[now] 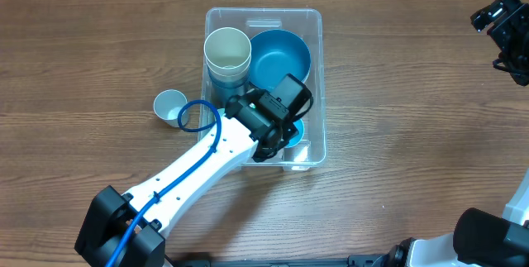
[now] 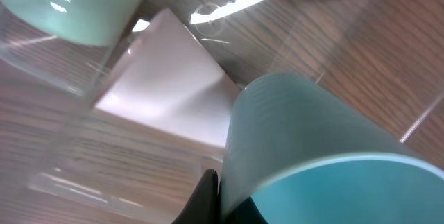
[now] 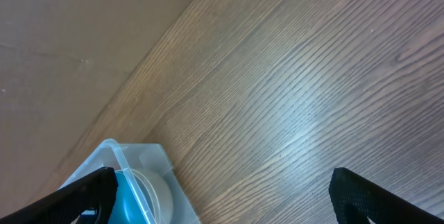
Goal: Pack container
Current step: 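Carry the light blue cup into the bin's right front and release, then move the left gripper to the white cup left of the bin, then grasp the white cup and lower it into the bin with the left gripper, then open the left gripper and retract the left arm to the left side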
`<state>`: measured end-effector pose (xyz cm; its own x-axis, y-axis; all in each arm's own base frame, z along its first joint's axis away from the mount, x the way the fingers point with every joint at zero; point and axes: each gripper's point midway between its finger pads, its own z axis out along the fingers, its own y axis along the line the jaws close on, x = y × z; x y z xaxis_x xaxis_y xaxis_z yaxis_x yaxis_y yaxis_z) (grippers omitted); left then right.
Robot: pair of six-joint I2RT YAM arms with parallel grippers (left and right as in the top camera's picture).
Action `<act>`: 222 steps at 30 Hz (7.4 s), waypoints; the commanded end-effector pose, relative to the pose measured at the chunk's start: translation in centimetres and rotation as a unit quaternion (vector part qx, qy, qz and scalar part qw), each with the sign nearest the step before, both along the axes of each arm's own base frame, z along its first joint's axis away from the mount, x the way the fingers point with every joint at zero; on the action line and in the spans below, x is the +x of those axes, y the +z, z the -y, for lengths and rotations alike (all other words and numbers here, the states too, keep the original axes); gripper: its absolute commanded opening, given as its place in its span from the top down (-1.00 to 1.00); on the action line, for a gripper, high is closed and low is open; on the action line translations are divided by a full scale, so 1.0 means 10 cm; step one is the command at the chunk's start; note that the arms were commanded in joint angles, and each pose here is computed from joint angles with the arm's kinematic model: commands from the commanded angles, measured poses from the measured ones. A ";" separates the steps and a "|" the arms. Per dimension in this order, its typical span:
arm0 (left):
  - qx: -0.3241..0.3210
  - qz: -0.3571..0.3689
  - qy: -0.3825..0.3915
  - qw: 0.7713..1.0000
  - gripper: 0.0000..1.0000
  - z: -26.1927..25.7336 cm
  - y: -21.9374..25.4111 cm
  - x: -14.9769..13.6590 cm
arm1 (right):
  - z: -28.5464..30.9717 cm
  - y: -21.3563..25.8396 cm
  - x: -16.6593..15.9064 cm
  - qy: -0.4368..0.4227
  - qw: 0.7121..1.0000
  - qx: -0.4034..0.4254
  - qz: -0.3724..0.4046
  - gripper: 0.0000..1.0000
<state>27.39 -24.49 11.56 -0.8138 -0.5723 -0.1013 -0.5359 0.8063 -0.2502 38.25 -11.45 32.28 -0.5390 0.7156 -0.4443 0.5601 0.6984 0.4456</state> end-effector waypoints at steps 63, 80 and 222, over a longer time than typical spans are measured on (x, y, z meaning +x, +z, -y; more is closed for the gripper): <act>0.113 0.106 0.183 0.971 -1.00 -2.40 1.35 -0.31 | -0.01 0.06 0.00 0.002 1.000 -0.001 0.009 -1.00; -0.012 -0.050 0.091 0.994 -1.00 -2.53 -0.04 0.75 | -0.01 0.06 0.00 0.002 1.000 -0.001 0.009 -1.00; 0.071 -0.061 0.084 0.992 -1.00 -3.46 0.98 0.40 | 0.02 0.14 0.10 0.002 0.999 -0.010 0.033 -1.00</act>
<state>30.89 10.01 21.54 -0.7035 -0.7031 -0.1033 -0.7015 0.7103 -0.0573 38.50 -11.55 32.48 -0.5334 0.7133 -0.4547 0.5542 0.7008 0.4493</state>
